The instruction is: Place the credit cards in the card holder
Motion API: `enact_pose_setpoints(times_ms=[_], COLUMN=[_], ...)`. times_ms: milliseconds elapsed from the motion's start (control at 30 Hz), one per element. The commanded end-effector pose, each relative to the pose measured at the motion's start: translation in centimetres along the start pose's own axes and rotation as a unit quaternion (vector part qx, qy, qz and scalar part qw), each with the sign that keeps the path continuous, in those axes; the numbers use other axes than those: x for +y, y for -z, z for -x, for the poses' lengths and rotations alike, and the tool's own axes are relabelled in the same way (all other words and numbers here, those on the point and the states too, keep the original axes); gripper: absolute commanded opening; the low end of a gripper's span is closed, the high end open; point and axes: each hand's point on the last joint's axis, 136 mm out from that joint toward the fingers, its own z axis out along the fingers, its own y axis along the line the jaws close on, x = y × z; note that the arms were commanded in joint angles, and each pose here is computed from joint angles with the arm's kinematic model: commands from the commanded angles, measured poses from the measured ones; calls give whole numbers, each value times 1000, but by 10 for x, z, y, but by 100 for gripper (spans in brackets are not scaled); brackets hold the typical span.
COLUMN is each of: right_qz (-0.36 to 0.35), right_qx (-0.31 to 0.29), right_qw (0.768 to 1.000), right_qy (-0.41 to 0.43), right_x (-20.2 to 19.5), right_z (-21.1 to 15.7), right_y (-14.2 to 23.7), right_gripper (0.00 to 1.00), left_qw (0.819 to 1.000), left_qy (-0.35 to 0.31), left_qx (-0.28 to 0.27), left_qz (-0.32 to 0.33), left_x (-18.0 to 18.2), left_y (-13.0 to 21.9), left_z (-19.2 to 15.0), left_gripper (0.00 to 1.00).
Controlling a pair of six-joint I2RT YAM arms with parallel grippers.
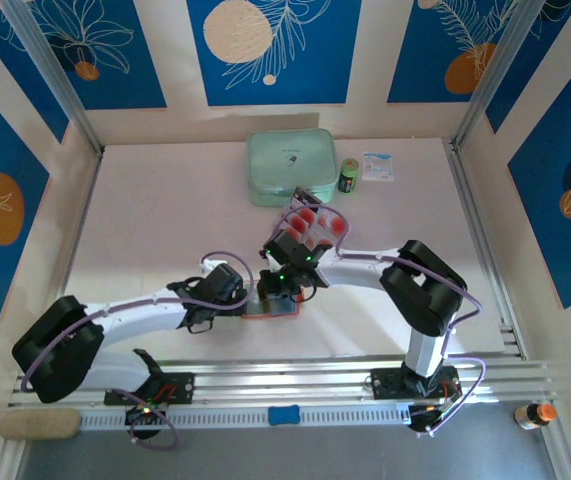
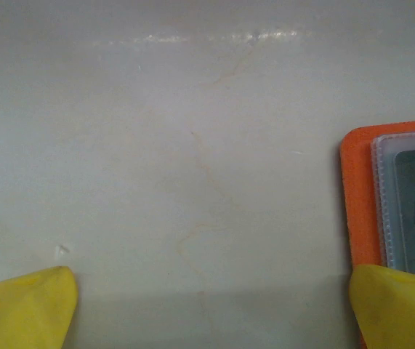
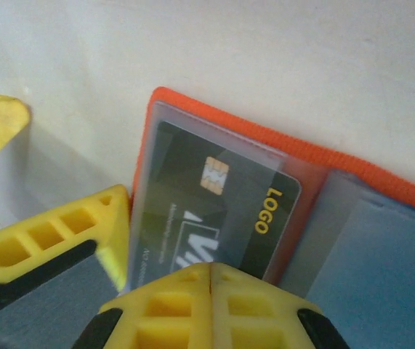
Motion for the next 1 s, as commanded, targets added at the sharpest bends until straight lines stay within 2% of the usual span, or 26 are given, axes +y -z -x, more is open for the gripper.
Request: enact_pose_setpoints(times_ms=[0,200,967], right_qz=[-4,-16,-33], right_qx=[-13,-12,25], right_qw=[1000,1000,999], right_qy=[-6,-16,-25], right_x=[0,-11,-21], right_z=[0,-3,-19], right_y=[18,18,-12], right_gripper=[0,0,0], left_qw=[1000,1000,1000], left_qy=[6,10,0], left_qx=[-8,-12,23], left_qz=[-1,16,18], left_x=[5,13,11], left_y=[7,11,-13], left_z=[3,5,-13], left_gripper=[96,96,96])
